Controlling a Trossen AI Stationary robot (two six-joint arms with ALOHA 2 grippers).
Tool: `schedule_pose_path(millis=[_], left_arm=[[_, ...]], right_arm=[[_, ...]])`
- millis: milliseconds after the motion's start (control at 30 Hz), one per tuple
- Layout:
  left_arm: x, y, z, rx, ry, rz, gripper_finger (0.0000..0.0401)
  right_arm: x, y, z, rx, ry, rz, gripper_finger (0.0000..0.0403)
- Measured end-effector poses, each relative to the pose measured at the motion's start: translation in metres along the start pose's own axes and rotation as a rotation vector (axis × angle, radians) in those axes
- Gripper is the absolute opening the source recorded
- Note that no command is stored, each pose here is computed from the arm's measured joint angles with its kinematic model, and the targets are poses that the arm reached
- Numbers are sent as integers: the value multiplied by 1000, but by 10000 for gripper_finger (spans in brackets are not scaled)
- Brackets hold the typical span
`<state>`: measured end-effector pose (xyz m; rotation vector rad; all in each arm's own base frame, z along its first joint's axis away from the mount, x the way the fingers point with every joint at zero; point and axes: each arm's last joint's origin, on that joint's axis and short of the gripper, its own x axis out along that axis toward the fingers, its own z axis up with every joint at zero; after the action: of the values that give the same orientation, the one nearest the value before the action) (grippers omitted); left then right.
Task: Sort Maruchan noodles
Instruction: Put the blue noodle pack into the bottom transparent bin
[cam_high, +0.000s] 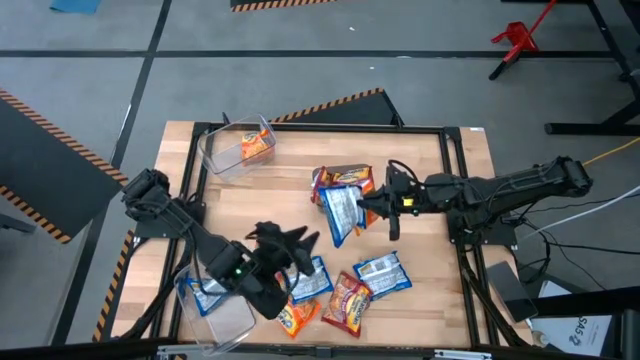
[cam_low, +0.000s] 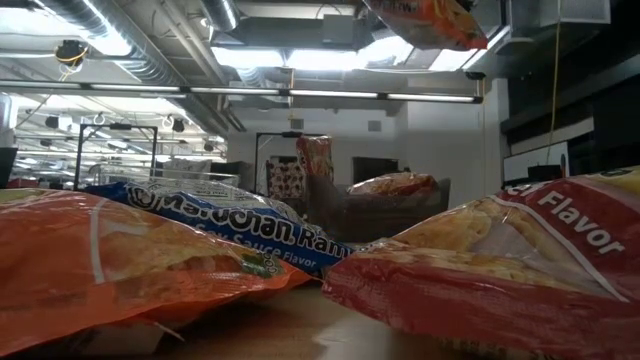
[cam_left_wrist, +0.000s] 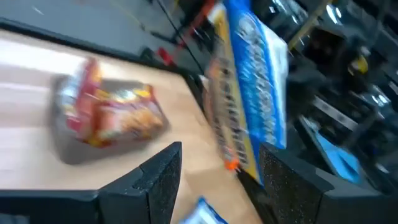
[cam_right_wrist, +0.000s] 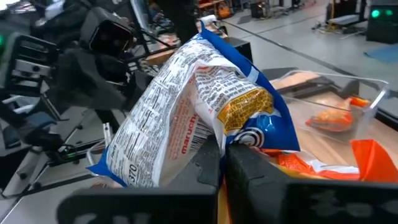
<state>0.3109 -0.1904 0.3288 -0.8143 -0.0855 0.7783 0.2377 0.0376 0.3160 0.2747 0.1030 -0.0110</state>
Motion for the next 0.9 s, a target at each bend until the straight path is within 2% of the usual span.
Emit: schedule_pose_path(millis=[200, 333, 467, 600, 767, 900], left_arm=[[36, -30, 15, 232, 153, -182, 206], [67, -24, 26, 300, 199, -168, 206], [79, -18, 31, 329, 226, -140, 206], [72, -12, 39, 352, 214, -88, 206], [35, -11, 66, 344, 87, -38, 206], [31, -12, 74, 324, 52, -36, 206]], right_arm=[[0, 0, 0, -18, -1, 2, 0], [0, -1, 0, -33, 1, -6, 0], [-4, -1, 3, -44, -8, -11, 0], [-11, -3, 4, -78, 5, -53, 0], [-20, -4, 9, -102, -24, -92, 0], [-21, -3, 12, -104, -49, -85, 0]])
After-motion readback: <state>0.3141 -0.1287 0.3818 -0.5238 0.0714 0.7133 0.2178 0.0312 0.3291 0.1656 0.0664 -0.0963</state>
